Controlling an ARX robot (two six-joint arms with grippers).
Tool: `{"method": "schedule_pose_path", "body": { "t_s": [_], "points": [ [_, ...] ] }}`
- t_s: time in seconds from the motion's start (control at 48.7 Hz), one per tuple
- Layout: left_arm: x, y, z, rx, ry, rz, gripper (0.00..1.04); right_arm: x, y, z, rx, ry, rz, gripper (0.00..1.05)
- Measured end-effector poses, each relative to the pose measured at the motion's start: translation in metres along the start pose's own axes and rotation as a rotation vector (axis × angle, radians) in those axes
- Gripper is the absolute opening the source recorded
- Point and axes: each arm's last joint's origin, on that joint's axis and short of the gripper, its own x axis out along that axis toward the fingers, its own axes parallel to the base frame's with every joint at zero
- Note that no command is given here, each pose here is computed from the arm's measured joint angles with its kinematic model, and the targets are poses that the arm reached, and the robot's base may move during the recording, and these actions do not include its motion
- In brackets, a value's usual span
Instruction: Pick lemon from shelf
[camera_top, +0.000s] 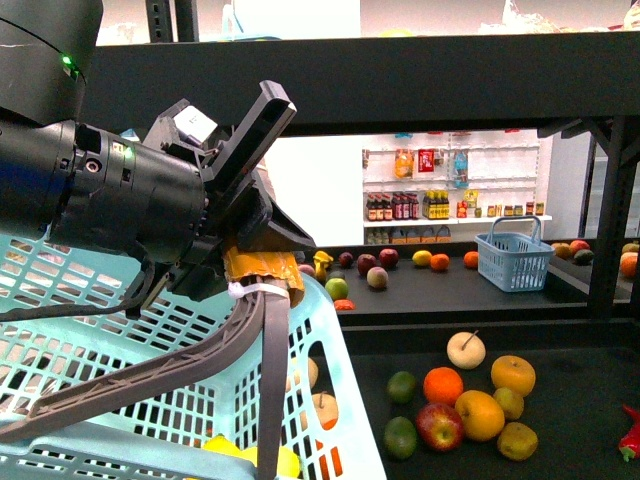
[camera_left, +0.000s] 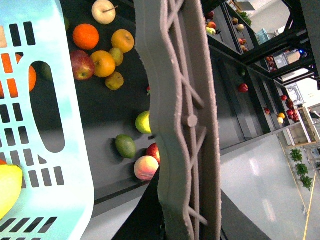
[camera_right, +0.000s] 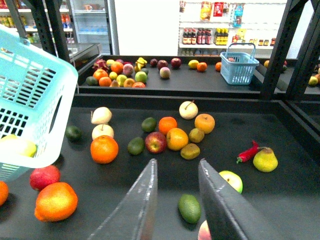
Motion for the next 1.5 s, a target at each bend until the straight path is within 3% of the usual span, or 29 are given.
{"method": "schedule_pose_path", "body": {
  "t_s": [0.103,0.637,0.822,0.966,1.233,1.5],
  "points": [
    [0.0,0.0,0.0,0.0,0.0,0.0,0.1,0.0,0.0,-0.005,-0.001,0.005,0.0,0.02],
    [0.0,0.0,0.0,-0.004,0.0,0.001,0.1,-0.001,0.0,-0.013,0.003,-0.009,0.0,0.03],
    [0.0,0.0,0.0,-0.004,-0.002,0.002,0.1,-0.001,0.0,-0.013,0.003,-0.009,0.0,0.31],
    [-0.001,0.002,0.003,-0.04,-0.185,-0.071,0.1,-0.001,0.0,-0.013,0.003,-0.01,0.0,0.59],
    [-0.018,0.022,0.024,-0.192,-0.388,0.032,0.1,-0.001,0.0,-0.013,0.004,-0.01,0.0,0.98],
    [-0.056,0.056,0.053,-0.333,-0.641,0.165,0.1,-0.001,0.0,-0.013,0.005,-0.01,0.0,0.97]
  ]
}}
